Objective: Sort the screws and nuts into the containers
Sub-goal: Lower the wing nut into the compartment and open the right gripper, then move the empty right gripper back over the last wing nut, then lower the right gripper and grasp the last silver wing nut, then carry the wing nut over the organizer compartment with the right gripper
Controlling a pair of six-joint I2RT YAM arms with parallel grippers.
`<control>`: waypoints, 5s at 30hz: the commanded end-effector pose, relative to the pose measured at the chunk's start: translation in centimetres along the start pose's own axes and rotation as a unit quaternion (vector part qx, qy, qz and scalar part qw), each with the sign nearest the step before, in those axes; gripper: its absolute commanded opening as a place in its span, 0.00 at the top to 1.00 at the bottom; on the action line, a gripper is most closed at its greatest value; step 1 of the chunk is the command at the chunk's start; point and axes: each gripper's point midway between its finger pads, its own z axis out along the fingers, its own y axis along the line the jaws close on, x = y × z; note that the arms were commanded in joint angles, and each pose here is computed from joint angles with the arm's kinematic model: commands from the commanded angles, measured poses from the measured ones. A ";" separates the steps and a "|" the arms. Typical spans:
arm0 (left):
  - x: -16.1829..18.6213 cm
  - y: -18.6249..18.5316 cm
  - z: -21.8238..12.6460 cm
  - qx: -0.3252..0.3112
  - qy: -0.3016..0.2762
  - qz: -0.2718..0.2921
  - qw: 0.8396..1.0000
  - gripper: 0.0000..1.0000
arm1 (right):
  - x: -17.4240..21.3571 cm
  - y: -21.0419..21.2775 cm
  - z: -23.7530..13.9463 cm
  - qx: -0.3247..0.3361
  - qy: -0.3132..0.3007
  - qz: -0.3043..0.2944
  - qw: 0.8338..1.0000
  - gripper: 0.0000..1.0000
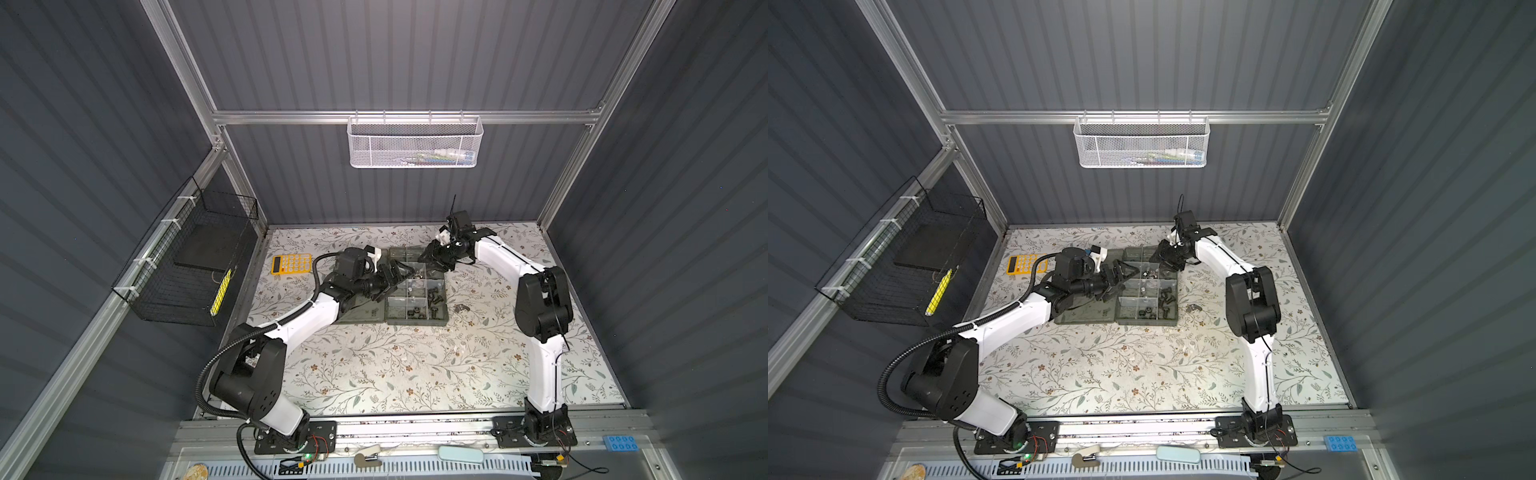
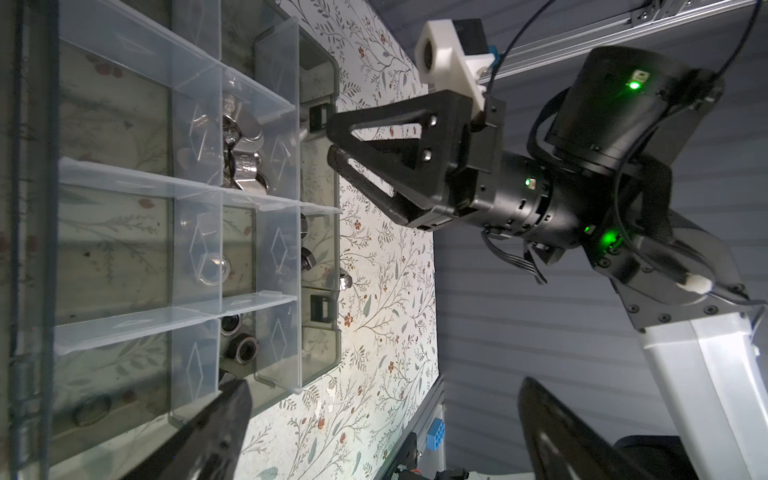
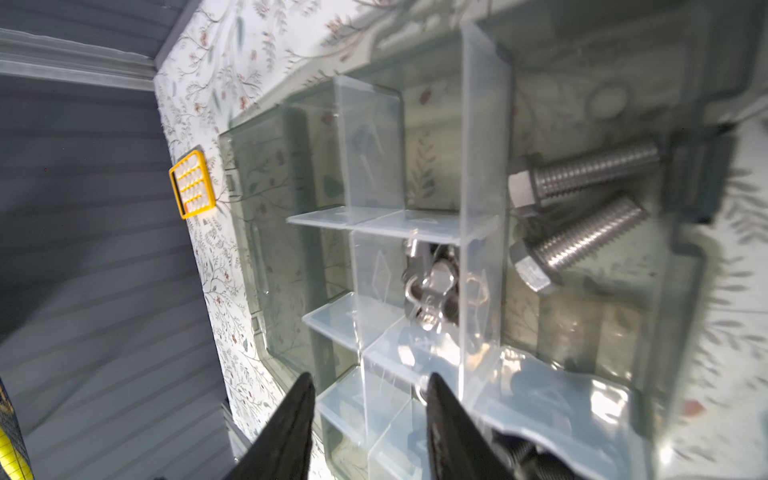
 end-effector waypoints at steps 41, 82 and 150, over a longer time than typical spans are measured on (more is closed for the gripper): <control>5.4 -4.0 5.2 0.042 0.092 0.072 0.992 0.00 | 9.8 -14.5 -8.8 0.137 -0.192 0.316 0.919 0.01; 6.3 -2.8 4.5 0.014 0.094 0.066 0.993 0.00 | 9.5 -17.5 -2.4 0.154 -0.154 0.422 0.880 0.58; 4.7 -4.3 4.5 -0.076 0.100 0.130 0.984 0.00 | 0.4 -7.3 -8.1 0.048 -0.198 0.155 0.967 0.83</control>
